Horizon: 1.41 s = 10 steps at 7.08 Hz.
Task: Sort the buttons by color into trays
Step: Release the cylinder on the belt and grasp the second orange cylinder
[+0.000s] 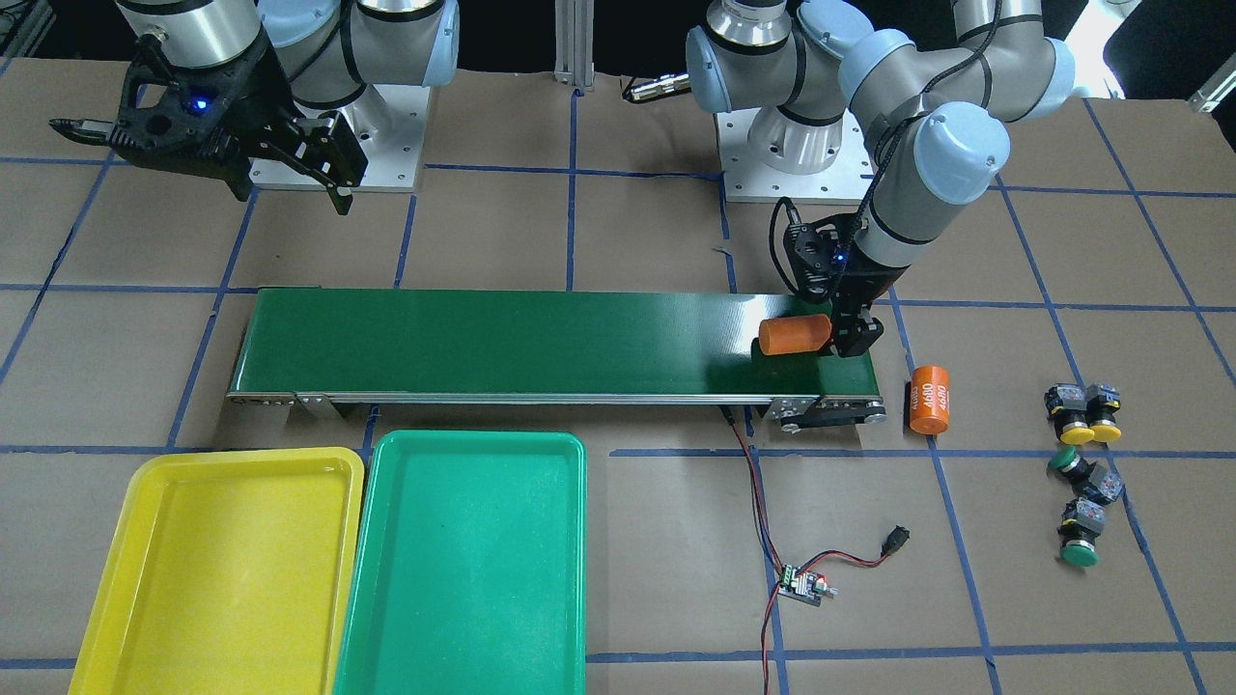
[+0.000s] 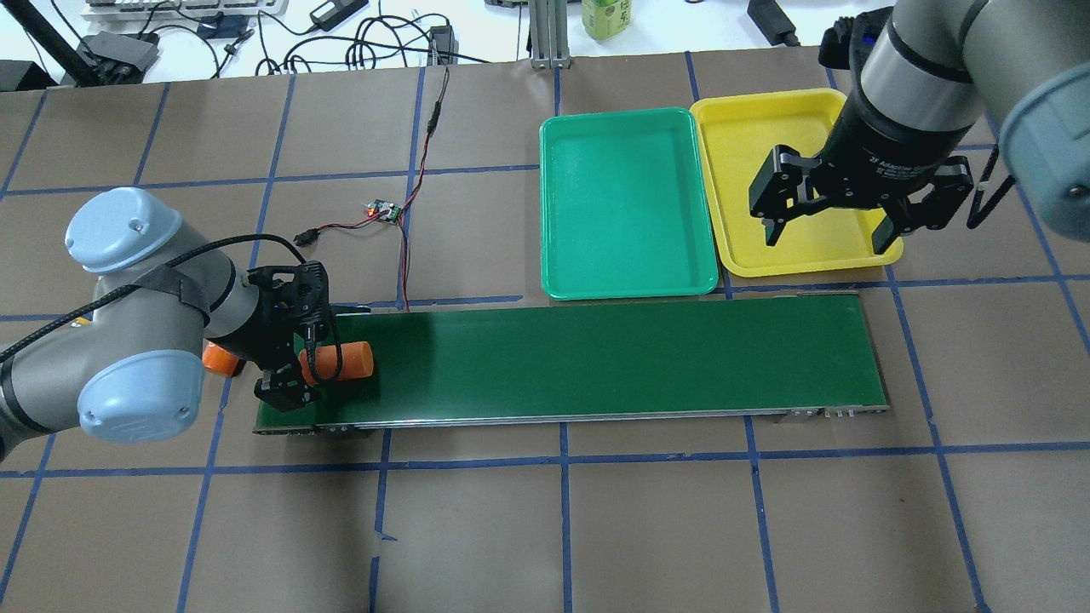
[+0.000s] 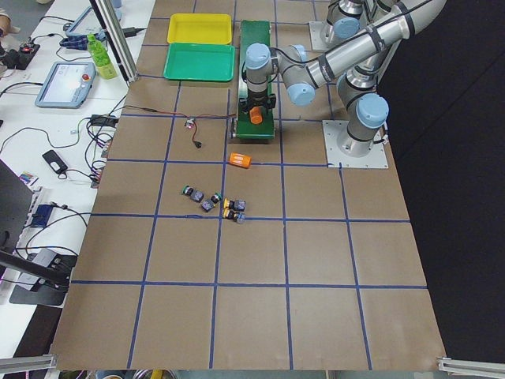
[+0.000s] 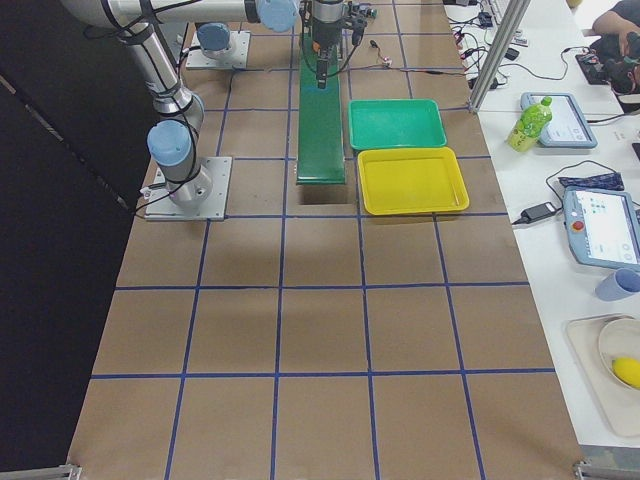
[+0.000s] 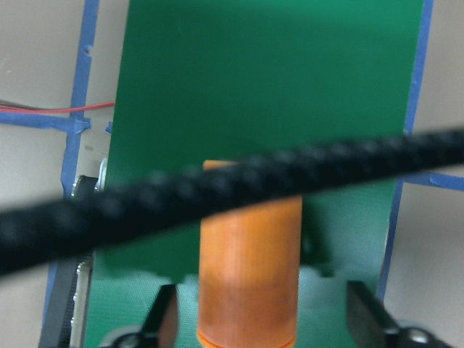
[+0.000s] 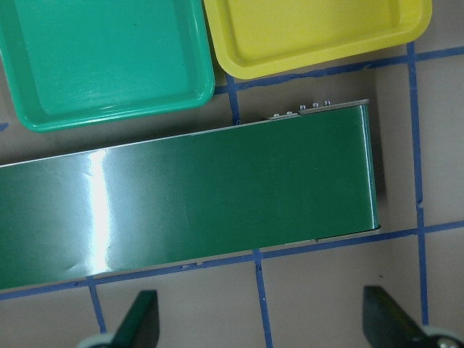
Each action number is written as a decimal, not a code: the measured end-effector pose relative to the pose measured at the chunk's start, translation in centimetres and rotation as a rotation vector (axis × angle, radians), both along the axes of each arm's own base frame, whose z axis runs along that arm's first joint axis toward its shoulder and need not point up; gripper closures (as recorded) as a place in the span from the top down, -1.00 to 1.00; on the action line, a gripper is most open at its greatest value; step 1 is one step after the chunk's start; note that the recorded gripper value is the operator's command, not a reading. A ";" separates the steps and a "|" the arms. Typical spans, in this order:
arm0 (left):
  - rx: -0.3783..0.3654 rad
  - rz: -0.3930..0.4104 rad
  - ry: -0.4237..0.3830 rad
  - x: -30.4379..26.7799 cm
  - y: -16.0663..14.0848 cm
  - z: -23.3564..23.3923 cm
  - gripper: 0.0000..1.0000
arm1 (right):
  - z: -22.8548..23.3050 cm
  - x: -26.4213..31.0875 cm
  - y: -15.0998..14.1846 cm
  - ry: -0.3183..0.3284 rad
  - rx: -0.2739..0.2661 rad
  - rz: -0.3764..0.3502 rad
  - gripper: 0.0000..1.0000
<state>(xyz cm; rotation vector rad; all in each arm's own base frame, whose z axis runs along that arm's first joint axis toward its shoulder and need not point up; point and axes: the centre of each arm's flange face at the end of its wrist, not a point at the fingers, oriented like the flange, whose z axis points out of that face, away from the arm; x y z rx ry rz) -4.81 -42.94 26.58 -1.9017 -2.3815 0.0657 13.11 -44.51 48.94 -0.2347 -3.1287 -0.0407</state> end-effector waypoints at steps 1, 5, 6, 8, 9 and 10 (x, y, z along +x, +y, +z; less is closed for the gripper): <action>-0.001 0.043 -0.003 0.7 -0.6 1.4 0.85 | 0.1 0.0 0.0 -0.004 -0.004 -0.002 1.00; 0.089 0.391 -0.015 14.4 -6.3 2.2 1.00 | -0.3 -0.1 -0.1 0.003 -0.001 0.008 1.00; 0.120 0.548 -0.023 16.6 -7.6 0.4 1.00 | -0.3 -0.1 -0.1 0.004 -0.002 0.010 1.00; 0.196 0.777 -0.047 17.6 -7.7 -3.7 1.00 | -0.3 -0.1 -0.1 0.003 -0.002 0.011 1.00; 0.193 0.812 -0.060 17.5 -7.2 -5.5 0.98 | -0.3 -0.1 -0.1 0.003 -0.003 0.011 1.00; 0.179 0.826 -0.081 17.6 -6.9 -6.9 0.45 | -0.3 -0.1 -0.2 0.003 -0.003 0.010 1.00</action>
